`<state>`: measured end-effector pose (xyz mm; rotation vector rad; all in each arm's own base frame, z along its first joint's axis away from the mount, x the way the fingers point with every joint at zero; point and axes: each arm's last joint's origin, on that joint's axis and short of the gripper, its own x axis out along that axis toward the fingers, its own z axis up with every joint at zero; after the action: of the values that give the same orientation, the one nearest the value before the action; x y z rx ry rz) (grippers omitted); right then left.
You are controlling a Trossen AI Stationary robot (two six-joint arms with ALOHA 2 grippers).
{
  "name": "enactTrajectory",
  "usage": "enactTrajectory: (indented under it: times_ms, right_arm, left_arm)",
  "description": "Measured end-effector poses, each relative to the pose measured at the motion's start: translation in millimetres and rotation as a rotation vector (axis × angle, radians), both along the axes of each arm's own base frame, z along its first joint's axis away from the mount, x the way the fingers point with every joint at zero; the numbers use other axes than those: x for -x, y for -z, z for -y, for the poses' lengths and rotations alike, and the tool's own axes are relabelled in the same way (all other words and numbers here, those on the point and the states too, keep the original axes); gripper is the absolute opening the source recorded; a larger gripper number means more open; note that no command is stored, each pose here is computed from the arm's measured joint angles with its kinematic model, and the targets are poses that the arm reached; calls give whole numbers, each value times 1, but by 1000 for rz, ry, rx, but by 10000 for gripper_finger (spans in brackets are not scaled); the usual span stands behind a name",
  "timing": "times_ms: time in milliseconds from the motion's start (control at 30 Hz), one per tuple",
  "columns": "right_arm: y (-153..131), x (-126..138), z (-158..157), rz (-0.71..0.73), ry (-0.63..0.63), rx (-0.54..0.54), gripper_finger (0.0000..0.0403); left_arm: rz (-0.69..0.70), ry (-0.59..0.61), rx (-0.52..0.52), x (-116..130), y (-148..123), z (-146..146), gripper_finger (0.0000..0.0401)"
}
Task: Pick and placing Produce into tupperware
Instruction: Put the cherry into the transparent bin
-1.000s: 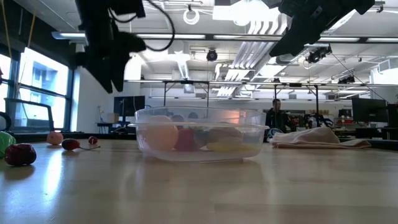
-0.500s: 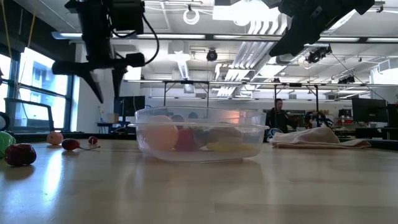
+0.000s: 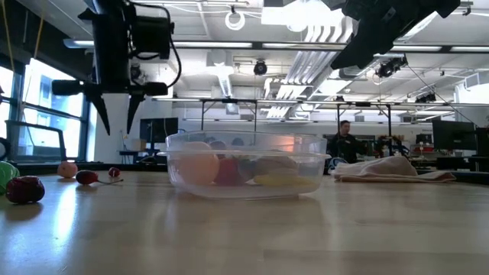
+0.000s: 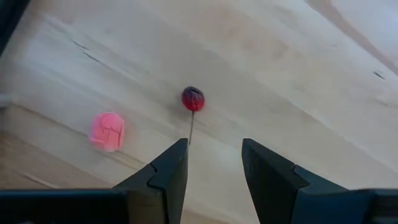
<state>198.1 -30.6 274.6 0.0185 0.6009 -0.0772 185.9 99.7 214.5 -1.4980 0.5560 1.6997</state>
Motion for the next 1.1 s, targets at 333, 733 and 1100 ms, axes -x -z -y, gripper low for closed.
enactTrajectory:
  times_ms: [333,733,1100]
  right_arm:
    - [0,0,0,0,0,0,32]
    - [0,0,0,0,1,0,32]
    - [0,0,0,0,0,0,32]
  left_arm:
    - [63,-30,57,18,29,-23,140]
    - [13,-50,130,15,56,-36,140]
    - [7,-69,138,12,61,-38,140]
